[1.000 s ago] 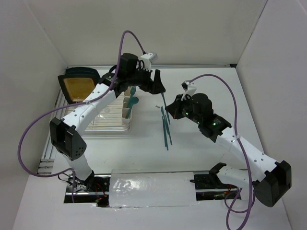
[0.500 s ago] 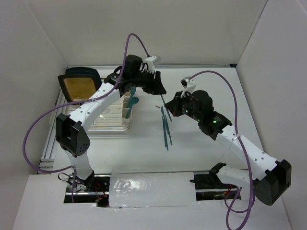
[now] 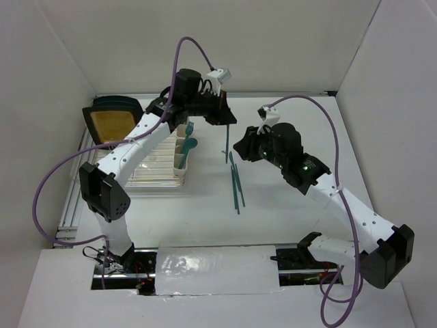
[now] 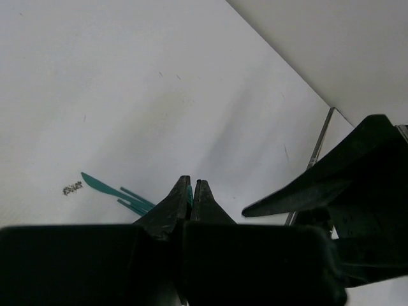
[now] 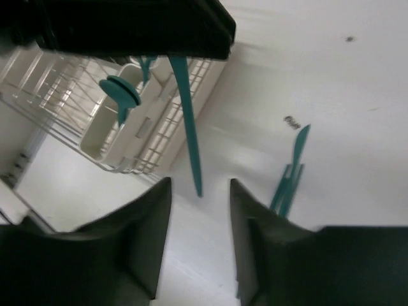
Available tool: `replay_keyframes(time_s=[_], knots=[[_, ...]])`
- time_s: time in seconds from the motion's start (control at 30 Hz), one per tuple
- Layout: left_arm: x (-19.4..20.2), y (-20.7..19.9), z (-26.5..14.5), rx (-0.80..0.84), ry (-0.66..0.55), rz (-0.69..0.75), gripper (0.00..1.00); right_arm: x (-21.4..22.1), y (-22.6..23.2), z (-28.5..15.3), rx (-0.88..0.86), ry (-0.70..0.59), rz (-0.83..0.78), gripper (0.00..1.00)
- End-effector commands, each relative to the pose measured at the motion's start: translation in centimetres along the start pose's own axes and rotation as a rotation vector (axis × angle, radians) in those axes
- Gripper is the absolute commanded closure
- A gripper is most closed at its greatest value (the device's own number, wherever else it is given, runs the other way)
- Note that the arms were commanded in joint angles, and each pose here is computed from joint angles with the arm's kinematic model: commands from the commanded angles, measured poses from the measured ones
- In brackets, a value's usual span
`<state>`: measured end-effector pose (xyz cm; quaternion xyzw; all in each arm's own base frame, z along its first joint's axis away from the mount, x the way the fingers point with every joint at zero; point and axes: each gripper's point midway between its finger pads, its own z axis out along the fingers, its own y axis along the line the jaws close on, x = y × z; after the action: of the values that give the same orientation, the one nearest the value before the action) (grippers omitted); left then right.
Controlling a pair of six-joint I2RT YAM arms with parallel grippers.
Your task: Sort the eating utensils into containers
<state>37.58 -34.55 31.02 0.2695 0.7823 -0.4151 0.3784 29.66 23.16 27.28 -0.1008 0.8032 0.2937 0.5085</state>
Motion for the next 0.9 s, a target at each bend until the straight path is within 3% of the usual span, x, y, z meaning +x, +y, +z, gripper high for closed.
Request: replay_keyframes(time_s=[0.0, 0.07, 0.1, 0.17, 0.2, 0.27, 0.33, 0.5, 0.63, 0.87], knots=[[-4.9, 0.4, -2.1, -0.027, -0.109, 0.099, 1.00, -2.7, 0.6, -1.6, 0.025, -0.037, -0.003, 0.46], [-7.7, 1.4, -4.4, -0.066, -0.179, 0.127, 1.00, -2.8, 0.1, -2.7, 0.053, -0.042, 0.014, 0.31], [-9.6, 2.4, -6.8, -0.105, -0.236, 0.142, 1.00, -3.2, -0.3, -3.1, 0.082, -0.059, 0.020, 0.18], [-11.3, 2.5, -9.2, -0.122, -0.291, 0.180, 1.00, -3.1, -1.3, -4.1, 0.127, -0.075, 0.026, 0.08], [-13.0, 3.5, -12.5, -0.165, -0.358, 0.206, 1.00, -3.2, -2.1, -4.4, 0.172, -0.093, 0.025, 0.00], [-13.6, 3.0, -14.5, -0.164, -0.397, 0.240, 1.00, -2.1, -3.3, -4.4, 0.215, -0.075, 0.030, 0.00], [-15.5, 4.2, -19.4, -0.244, -0.490, 0.347, 1.00, -1.6, -4.0, -4.5, 0.241, -0.066, 0.029, 0.00], [-16.1, 7.1, -23.3, -0.388, -0.533, 0.432, 1.00, -0.1, -5.1, -2.3, 0.281, 0.003, 0.033, 0.00], [-14.8, 8.8, -22.1, -0.377, -0.495, 0.440, 1.00, -0.1, -5.4, -0.2, 0.294, 0.044, 0.030, 0.00], [-11.2, 10.9, -16.3, -0.311, -0.408, 0.511, 1.00, 0.1, -5.5, 1.4, 0.301, 0.054, 0.050, 0.00]])
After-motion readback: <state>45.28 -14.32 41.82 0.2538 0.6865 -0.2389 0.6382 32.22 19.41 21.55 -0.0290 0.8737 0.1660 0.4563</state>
